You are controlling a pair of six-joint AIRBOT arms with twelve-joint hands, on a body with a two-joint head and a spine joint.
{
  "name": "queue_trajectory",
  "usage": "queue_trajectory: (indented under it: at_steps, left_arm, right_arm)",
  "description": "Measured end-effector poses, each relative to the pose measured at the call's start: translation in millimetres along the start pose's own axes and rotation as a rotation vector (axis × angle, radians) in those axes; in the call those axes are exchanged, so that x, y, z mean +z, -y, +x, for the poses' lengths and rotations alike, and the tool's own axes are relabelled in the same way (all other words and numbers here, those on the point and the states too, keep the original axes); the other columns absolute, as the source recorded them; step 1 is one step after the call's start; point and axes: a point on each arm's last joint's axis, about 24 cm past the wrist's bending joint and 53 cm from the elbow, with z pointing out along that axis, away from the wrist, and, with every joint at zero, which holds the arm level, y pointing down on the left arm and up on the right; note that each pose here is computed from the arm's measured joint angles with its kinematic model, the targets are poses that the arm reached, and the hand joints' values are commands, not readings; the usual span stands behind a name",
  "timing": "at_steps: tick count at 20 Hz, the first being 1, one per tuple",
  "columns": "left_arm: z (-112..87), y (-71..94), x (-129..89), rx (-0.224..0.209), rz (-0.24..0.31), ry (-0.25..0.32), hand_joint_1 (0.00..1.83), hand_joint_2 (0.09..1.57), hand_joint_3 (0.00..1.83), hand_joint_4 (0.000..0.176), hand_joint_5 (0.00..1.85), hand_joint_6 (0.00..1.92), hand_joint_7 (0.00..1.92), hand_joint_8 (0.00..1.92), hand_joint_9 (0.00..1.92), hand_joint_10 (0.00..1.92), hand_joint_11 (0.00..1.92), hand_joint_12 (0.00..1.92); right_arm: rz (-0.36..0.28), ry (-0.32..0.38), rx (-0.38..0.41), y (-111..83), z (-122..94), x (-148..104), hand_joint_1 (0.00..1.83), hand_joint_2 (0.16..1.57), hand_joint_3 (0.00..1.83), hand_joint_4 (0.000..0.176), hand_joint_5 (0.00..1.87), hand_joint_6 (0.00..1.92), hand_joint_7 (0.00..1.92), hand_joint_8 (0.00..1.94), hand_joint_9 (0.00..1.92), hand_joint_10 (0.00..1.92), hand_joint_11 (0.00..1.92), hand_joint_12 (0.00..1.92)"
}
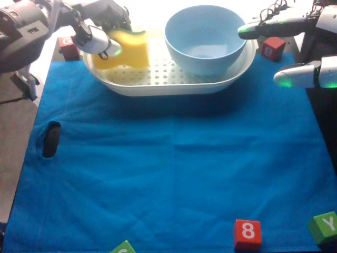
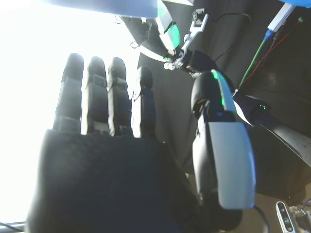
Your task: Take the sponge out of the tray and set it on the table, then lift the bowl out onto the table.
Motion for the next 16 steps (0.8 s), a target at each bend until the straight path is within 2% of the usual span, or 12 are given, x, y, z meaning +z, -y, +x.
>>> queue_trajectory:
  at_steps: [3,4,6,7,8,9,10,12,13,14,15,16]
  left_arm:
    - [-13.1,7.7,-7.0,0.007,0.033,0.023,1.22,1.2,0.0,0.0,0.87,0.94,0.78,1.53,0.4,1.66,0.01,1.92]
    - [-16.2,11.8,-10.4,0.008,0.047,0.027,1.22,1.2,0.0,0.0,0.88,0.93,0.79,1.5,0.43,1.59,0.0,1.91]
    - [-22.3,25.5,-22.1,0.032,0.095,0.032,1.23,1.19,0.0,0.0,0.91,0.86,0.81,1.49,0.48,1.54,0.03,1.92]
    - [-30.9,37.9,-33.3,0.04,0.141,0.047,1.23,1.19,0.0,0.0,0.89,0.9,0.82,1.47,0.52,1.55,0.23,1.92]
    - [-40.1,51.3,-46.3,0.046,0.196,0.068,1.22,1.18,0.0,0.0,0.87,0.94,0.84,1.42,0.57,1.45,0.34,1.87]
    - [-46.6,61.0,-57.1,0.051,0.239,0.085,1.22,1.18,0.0,0.0,0.87,0.95,0.85,1.41,0.59,1.42,0.37,1.85]
    - [-51.8,71.2,-70.1,0.053,0.283,0.098,1.32,1.18,0.0,0.0,0.79,1.07,0.86,1.22,0.79,1.42,0.54,1.63]
    - [-52.7,90.1,-97.6,0.062,0.371,0.108,1.34,1.16,0.0,0.0,0.79,1.16,0.87,1.13,0.89,1.29,0.7,1.32]
    - [-49.2,94.7,-110.1,0.065,0.401,0.103,1.35,1.17,0.0,0.0,0.76,1.22,0.85,1.2,0.84,1.31,0.62,1.26]
    - [-42.1,97.4,-122.2,0.076,0.424,0.081,1.37,1.14,0.0,0.0,0.82,1.14,0.93,1.05,0.89,1.25,0.65,1.28]
    - [-28.6,97.8,-138.0,0.083,0.446,0.035,1.37,1.12,0.0,0.0,0.84,1.08,1.01,0.92,0.91,1.22,0.65,1.32]
    - [-24.5,98.1,-142.8,0.076,0.455,0.021,1.38,1.09,0.0,0.0,0.9,0.96,1.09,0.83,0.97,1.18,0.65,1.39]
  right_arm:
    - [0.002,0.0,0.005,0.5,0.0,0.0,0.58,1.23,0.0,0.124,0.36,0.0,0.37,0.0,0.25,0.0,0.0,0.43]
    - [0.003,0.001,0.007,0.7,0.2,0.1,0.57,1.25,0.01,0.113,0.35,0.0,0.36,0.0,0.25,0.0,0.0,0.44]
    - [0.002,-0.001,0.011,0.1,1.6,0.7,0.55,1.25,0.0,0.115,0.35,0.0,0.34,0.0,0.25,0.0,0.0,0.49]
    - [0.0,0.0,0.015,-0.4,1.9,1.0,0.58,1.24,0.0,0.11,0.36,0.0,0.35,0.0,0.26,0.0,0.0,0.5]
    - [-0.001,0.002,0.018,-0.7,1.9,1.2,0.59,1.24,0.0,0.115,0.37,0.0,0.34,0.0,0.26,0.0,0.0,0.5]
    - [-0.002,0.006,0.021,-1.1,1.3,1.3,0.59,1.25,0.0,0.115,0.37,0.0,0.34,0.0,0.26,0.0,0.0,0.5]
    - [-0.004,0.011,0.029,-1.8,1.1,1.7,0.59,1.26,0.01,0.099,0.36,0.0,0.35,0.01,0.26,0.0,0.0,0.5]
    - [-0.007,0.006,0.035,-3.7,3.8,2.1,0.57,1.27,0.01,0.112,0.35,0.0,0.35,0.0,0.26,0.0,0.0,0.51]
    - [-0.009,0.005,0.036,-4.2,4.6,2.4,0.57,1.27,0.0,0.116,0.35,0.0,0.36,0.0,0.27,0.0,0.0,0.51]
    - [-0.009,0.004,0.036,-4.3,4.9,2.4,0.58,1.26,0.0,0.122,0.36,0.0,0.36,0.0,0.27,0.0,0.0,0.52]
    - [-0.006,0.007,0.035,-4.1,3.3,1.4,0.62,1.27,0.0,0.108,0.36,0.0,0.36,0.0,0.27,0.0,0.0,0.52]
    - [-0.006,0.008,0.036,-4.3,3.0,1.2,0.63,1.27,0.0,0.101,0.36,0.0,0.36,0.0,0.27,0.0,0.0,0.51]
